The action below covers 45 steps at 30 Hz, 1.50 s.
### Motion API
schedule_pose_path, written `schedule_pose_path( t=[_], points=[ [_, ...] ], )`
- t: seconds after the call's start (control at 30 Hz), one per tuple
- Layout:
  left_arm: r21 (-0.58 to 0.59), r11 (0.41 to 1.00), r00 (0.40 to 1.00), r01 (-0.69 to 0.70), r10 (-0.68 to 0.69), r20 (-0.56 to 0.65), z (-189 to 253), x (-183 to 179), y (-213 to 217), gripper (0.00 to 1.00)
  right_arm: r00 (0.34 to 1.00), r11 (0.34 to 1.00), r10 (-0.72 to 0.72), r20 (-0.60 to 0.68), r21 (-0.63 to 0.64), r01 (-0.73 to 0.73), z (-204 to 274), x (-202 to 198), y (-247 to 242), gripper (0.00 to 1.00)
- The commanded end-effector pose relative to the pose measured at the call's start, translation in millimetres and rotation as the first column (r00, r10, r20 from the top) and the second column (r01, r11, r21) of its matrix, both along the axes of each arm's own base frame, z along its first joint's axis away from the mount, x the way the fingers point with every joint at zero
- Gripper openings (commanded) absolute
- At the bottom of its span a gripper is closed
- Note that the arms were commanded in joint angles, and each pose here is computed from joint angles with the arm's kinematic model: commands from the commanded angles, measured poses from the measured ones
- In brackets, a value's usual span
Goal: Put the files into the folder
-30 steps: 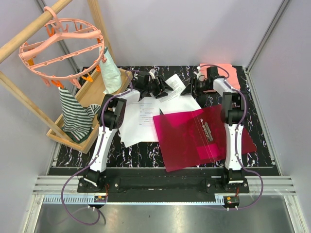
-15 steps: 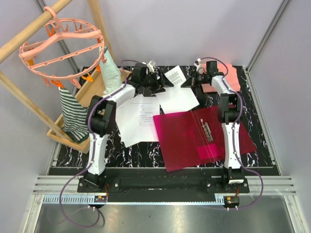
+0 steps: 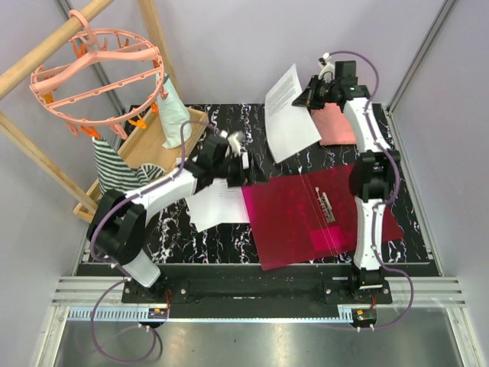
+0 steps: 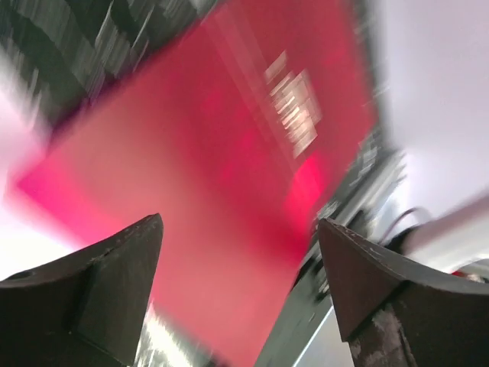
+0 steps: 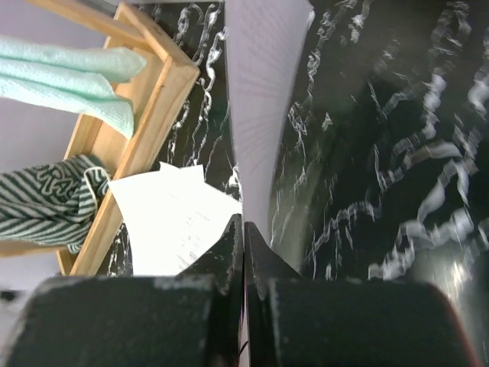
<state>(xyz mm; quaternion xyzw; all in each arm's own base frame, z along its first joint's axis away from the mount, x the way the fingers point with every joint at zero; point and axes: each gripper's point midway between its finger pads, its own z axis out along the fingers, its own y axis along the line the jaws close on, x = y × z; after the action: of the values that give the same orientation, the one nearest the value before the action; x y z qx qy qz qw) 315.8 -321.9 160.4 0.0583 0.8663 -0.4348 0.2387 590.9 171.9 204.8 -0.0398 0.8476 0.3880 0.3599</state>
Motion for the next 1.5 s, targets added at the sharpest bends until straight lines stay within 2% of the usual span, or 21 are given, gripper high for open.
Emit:
schedule_pose_path(
  t=[0.0,0.1,0.3,0.4,0.43,0.47,0.53,0.57,0.6,0.67,0.7,0.83,0.9,1.03,1.13,1.2,1.27,1.3,1.37,1.4,1.47],
  points=[
    [0.148,0.985,0.994,-0.084,0.093,-0.059,-47.1,-37.0,30.9,0.85,0.989,0.976,-0.142,0.032,-0.161,0.146,74.8,-57.7,-34.7,0.00],
    [0.171,0.983,0.992,-0.068,0.085,-0.092,-64.8,-59.7,27.8,0.85,0.987,0.968,-0.158,0.028,-0.191,0.160,84.8,-93.0,-41.6,0.00],
    [0.172,0.985,0.985,-0.003,0.033,-0.170,-96.5,-74.1,6.0,0.82,0.984,0.965,-0.165,0.070,-0.196,0.176,104.1,-149.9,-50.6,0.01],
    [0.146,0.989,0.987,0.005,0.018,-0.160,-97.4,-73.6,-0.3,0.62,0.981,0.964,-0.170,0.095,-0.189,0.186,111.7,-176.3,-52.8,0.01],
    [0.148,0.989,0.988,0.001,0.022,-0.154,-97.7,-72.4,-0.1,0.54,0.983,0.964,-0.170,0.067,-0.196,0.180,99.2,-182.3,-53.3,0.01],
    [0.147,0.989,0.991,-0.002,0.022,-0.133,-93.3,-68.5,-1.2,0.42,0.982,0.962,-0.175,0.064,-0.200,0.185,96.4,-186.1,-54.5,0.01],
    [0.210,0.978,0.996,-0.010,0.029,-0.088,-94.3,-60.0,7.1,0.30,0.979,0.955,-0.202,0.033,-0.214,0.205,81.4,-193.8,-59.2,0.01],
    [0.220,0.975,0.998,-0.012,0.026,-0.057,-84.8,-50.3,5.9,0.19,0.976,0.952,-0.218,0.014,-0.219,0.216,75.2,-195.4,-60.9,0.00],
    [0.263,0.964,0.996,-0.023,0.044,-0.074,-89.1,-45.8,18.1,0.13,0.974,0.951,-0.225,-0.023,-0.222,0.214,67.2,-199.2,-60.8,0.00],
    [0.284,0.958,0.999,-0.024,0.035,-0.034,-80.5,-30.0,25.6,0.00,0.977,0.962,-0.199,-0.082,-0.207,0.178,53.1,-209.8,-55.2,0.00],
    [0.316,0.948,0.997,-0.030,0.051,-0.059,-84.7,-24.4,39.5,0.00,0.979,0.968,-0.183,-0.085,-0.188,0.165,55.4,-215.9,-51.4,0.00],
    [0.398,0.915,0.998,-0.057,0.055,0.016,-66.3,10.9,71.4,0.00,0.986,0.985,-0.130,-0.106,-0.125,0.117,55.9,-235.4,-38.7,0.00],
    [0.443,0.894,0.998,-0.060,0.068,-0.003,-65.8,18.8,92.6,0.00,0.992,0.998,-0.044,-0.119,-0.038,0.040,67.0,-248.6,-21.4,0.00],
    [0.428,0.898,0.995,-0.096,0.094,0.027,-44.8,43.0,108.3,0.00,0.991,0.992,0.066,-0.119,0.112,-0.053,82.7,-265.9,1.1,0.00],
    [0.465,0.879,0.994,-0.106,0.113,0.012,-43.6,50.6,116.9,0.00,0.993,0.992,0.034,-0.114,0.124,-0.020,71.8,-264.4,-1.2,0.00],
    [0.483,0.869,0.993,-0.106,0.121,-0.001,-48.0,51.1,120.4,0.00,0.983,0.994,-0.051,-0.178,0.086,0.067,37.8,-259.8,-17.8,0.00],
    [0.513,0.850,0.990,-0.120,0.142,-0.004,-52.7,51.3,126.6,0.05,0.972,0.987,-0.101,-0.214,0.099,0.124,15.6,-254.4,-29.0,0.00],
    [0.523,0.843,0.989,-0.125,0.149,-0.005,-54.2,51.3,128.9,0.09,0.948,0.979,-0.156,-0.276,0.082,0.185,-14.3,-258.0,-41.7,0.00],
    [0.552,0.821,0.985,-0.149,0.172,0.011,-52.6,52.7,136.9,0.24,0.922,0.964,-0.235,-0.307,0.047,0.261,-40.9,-255.9,-62.8,0.00],
    [0.558,0.814,0.984,-0.162,0.178,0.026,-49.5,53.8,139.0,0.27,0.886,0.947,-0.303,-0.351,-0.004,0.322,-66.9,-259.4,-80.5,0.00],
    [0.554,0.812,0.982,-0.183,0.182,0.056,-38.8,55.0,140.5,0.37,0.858,0.935,-0.342,-0.384,-0.044,0.353,-89.6,-263.9,-95.1,0.00]
  ],
)
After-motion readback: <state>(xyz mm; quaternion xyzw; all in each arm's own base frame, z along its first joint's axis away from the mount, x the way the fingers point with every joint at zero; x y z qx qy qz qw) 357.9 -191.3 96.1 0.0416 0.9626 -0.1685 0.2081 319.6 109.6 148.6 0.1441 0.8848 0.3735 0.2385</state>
